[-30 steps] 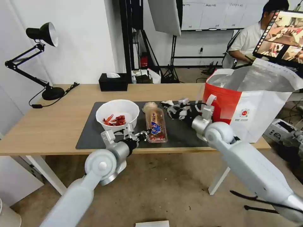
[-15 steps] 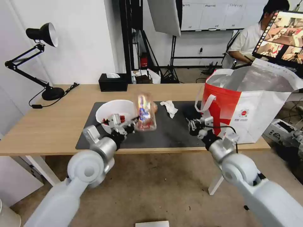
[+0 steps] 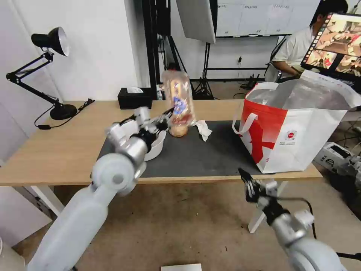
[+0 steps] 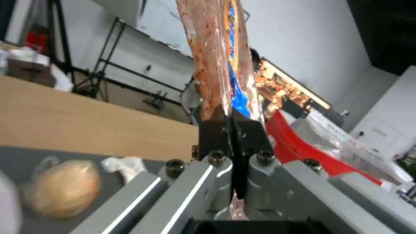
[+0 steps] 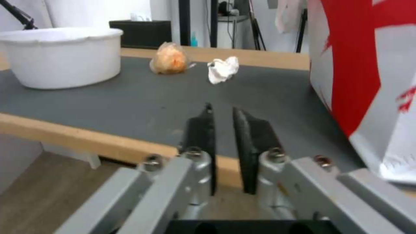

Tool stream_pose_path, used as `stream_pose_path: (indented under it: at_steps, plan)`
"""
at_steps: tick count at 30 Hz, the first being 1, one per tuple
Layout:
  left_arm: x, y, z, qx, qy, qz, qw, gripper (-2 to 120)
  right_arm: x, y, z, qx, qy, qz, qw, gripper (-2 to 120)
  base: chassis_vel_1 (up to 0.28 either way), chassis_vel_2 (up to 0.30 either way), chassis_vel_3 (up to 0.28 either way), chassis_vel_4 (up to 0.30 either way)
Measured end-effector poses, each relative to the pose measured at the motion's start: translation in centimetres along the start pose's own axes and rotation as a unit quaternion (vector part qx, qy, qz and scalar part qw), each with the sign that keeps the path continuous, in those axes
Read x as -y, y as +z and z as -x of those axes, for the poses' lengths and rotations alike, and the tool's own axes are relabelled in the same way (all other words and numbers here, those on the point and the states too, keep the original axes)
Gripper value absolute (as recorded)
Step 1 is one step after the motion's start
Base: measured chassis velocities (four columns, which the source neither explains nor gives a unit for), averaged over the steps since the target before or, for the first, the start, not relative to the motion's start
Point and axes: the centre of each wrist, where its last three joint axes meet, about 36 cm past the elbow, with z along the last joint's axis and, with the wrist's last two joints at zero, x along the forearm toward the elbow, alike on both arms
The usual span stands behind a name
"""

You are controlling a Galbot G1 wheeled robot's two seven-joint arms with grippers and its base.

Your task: Pick up the trash from the table and place it into the takeout bag.

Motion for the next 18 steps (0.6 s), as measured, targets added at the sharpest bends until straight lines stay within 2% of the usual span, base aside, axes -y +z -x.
stream_pose_path:
  at_steps: [1, 4, 7, 8, 12, 13, 16, 18]
  plan:
    - [0.6, 0.3, 1.1, -0.002, 0.01, 0.001, 1.0, 0, 0.0, 0.4, -0.4, -0.002, 0.003, 0.002, 1.0, 24, 0.0, 0.0, 0.0, 0.0]
    - [1.1, 0.6, 2.1, -0.001, 0.017, 0.003, 0.9998, 0, 0.1, 0.7, -0.6, -0.003, 0.006, 0.003, 1.0, 28, 0.0, 0.0, 0.0, 0.0]
    - [2.8, 1.5, 5.0, 0.004, 0.037, 0.013, 0.9992, 0, 0.2, 1.7, -1.2, -0.008, 0.012, 0.01, 1.0, 46, 0.0, 0.0, 0.0, 0.0]
    - [2.8, 1.5, 5.0, 0.004, 0.037, 0.013, 0.9992, 0, 0.2, 1.7, -1.2, -0.008, 0.012, 0.01, 1.0, 46, 0.0, 0.0, 0.0, 0.0]
    - [4.9, 1.6, 8.7, 0.009, 0.055, 0.023, 0.9982, 0, 0.0, 2.3, -1.5, -0.014, 0.016, 0.018, 1.0, 64, 0.0, 0.0, 0.0, 0.0]
    - [4.9, 1.6, 8.7, 0.009, 0.055, 0.023, 0.9982, 0, 0.0, 2.3, -1.5, -0.014, 0.016, 0.018, 1.0, 64, 0.0, 0.0, 0.0, 0.0]
    - [7.3, 1.8, 11.6, 0.01, 0.063, 0.023, 0.9977, 0, -0.3, 2.7, -1.8, -0.02, 0.019, 0.019, 0.999, 80, 0.0, 0.0, 0.0, 0.0]
    - [7.8, 1.9, 12.4, 0.009, 0.063, 0.024, 0.9977, 0, -0.4, 2.8, -2.0, -0.022, 0.018, 0.018, 0.999, 84, 0.0, 0.0, 0.0, 0.0]
